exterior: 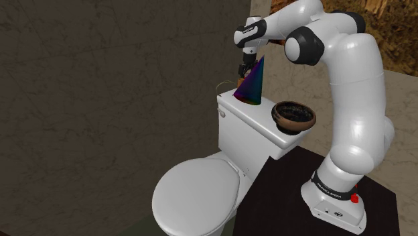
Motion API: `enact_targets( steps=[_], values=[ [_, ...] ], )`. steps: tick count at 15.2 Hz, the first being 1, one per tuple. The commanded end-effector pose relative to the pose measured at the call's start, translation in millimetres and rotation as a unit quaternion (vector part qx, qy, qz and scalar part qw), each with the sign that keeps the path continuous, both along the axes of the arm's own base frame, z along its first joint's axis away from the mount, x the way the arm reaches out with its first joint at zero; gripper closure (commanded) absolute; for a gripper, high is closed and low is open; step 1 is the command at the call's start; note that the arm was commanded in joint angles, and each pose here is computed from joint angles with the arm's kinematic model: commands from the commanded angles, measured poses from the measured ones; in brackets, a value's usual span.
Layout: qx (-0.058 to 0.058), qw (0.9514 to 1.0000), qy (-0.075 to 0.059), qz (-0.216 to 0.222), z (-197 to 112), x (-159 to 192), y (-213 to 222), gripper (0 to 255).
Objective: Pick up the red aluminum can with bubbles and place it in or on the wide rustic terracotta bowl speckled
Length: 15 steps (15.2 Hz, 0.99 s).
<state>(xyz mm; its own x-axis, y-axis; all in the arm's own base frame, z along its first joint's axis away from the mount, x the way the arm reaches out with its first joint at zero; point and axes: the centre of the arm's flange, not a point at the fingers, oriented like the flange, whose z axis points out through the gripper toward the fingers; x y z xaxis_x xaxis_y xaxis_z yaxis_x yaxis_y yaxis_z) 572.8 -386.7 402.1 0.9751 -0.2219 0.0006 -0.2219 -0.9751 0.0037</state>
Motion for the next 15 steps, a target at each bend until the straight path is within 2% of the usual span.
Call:
enact_targets(
  steps=[1, 2, 3, 12, 15],
  values=[
    [0.0, 1.0, 0.0, 0.0, 0, 0, 0, 0],
    [0.0, 1.0, 0.0, 0.0, 0, 0, 0, 0],
    [0.0, 1.0, 0.0, 0.0, 0, 0, 0, 255],
    [0.0, 1.0, 0.0, 0.0, 0, 0, 0, 255],
    [0.0, 1.0, 0.0, 0.0, 16, 0, 0, 255]
  ],
)
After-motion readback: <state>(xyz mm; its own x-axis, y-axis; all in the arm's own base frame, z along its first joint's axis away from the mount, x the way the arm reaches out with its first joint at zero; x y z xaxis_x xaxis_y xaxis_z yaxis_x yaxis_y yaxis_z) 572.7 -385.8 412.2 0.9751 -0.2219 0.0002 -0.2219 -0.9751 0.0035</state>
